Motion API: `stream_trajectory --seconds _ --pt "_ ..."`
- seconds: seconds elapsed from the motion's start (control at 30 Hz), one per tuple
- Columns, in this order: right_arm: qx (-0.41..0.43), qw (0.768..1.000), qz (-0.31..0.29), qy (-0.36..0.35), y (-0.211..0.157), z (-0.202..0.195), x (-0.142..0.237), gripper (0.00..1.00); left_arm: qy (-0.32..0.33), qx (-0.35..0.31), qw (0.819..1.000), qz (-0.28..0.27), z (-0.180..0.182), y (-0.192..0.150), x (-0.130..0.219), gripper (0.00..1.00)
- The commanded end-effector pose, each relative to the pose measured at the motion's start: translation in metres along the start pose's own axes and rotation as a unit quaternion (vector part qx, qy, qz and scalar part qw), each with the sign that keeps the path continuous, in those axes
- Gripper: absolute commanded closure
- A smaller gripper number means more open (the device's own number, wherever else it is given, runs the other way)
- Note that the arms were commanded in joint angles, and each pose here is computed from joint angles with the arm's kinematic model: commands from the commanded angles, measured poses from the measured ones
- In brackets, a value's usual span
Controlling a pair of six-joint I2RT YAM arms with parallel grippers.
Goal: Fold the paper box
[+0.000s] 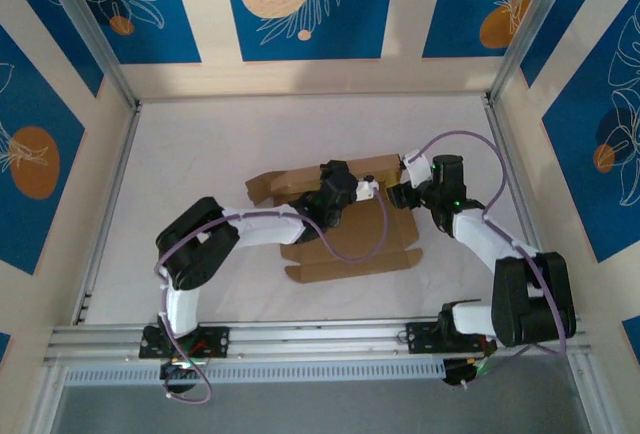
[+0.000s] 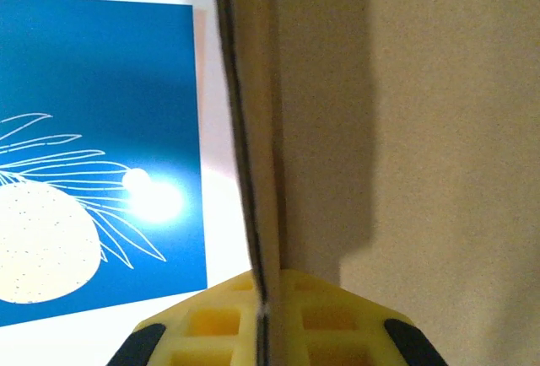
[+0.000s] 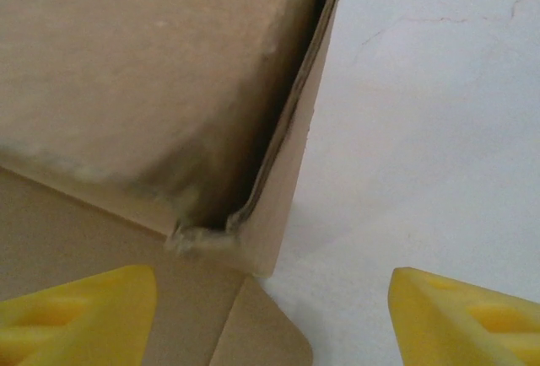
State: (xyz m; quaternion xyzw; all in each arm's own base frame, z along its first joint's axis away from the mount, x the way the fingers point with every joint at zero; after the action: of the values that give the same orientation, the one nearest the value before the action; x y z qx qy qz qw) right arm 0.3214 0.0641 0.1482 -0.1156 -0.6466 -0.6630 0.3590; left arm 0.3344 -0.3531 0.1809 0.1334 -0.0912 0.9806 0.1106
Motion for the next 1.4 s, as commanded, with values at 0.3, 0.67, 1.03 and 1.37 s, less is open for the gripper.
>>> stream_trajectory --seconds 0.3,0.67,1.03,1.37 --pt "-0.003 0.999 -0.003 -0.051 0.015 -0.006 -0.041 0.46 -0.042 -0.014 0.999 -0.019 -0.015 0.005 0.001 1.00" --pt "-0.021 0.999 -0.001 -0.048 0.012 -0.001 -0.043 1.00 -0.031 -0.020 0.999 -0.008 -0.016 0.011 -0.002 1.00" --pt "-0.044 0.996 -0.034 -0.070 0.049 0.003 0.001 1.00 0.008 0.079 0.997 -0.013 0.071 -0.011 0.037 0.40" --pt "-0.192 0.977 -0.040 -0.088 0.069 -0.021 0.044 1.00 -0.072 0.315 0.938 -0.125 0.171 -0.085 0.122 0.28"
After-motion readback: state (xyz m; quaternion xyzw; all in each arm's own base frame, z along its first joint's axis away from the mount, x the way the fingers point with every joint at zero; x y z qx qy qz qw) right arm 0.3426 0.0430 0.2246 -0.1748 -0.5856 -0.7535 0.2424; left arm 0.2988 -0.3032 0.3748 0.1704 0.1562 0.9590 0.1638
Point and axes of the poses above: each hand's point on the last joint's axis, 136 mm out from that joint toward the fingers, its own x axis back along the fingers, its own z axis along the line the jaws close on, y = z × x, the point moved 6 cm from there along x, back along the fingers, and after that the axes turned 15 degrees about -x, right-handed, at the moved point
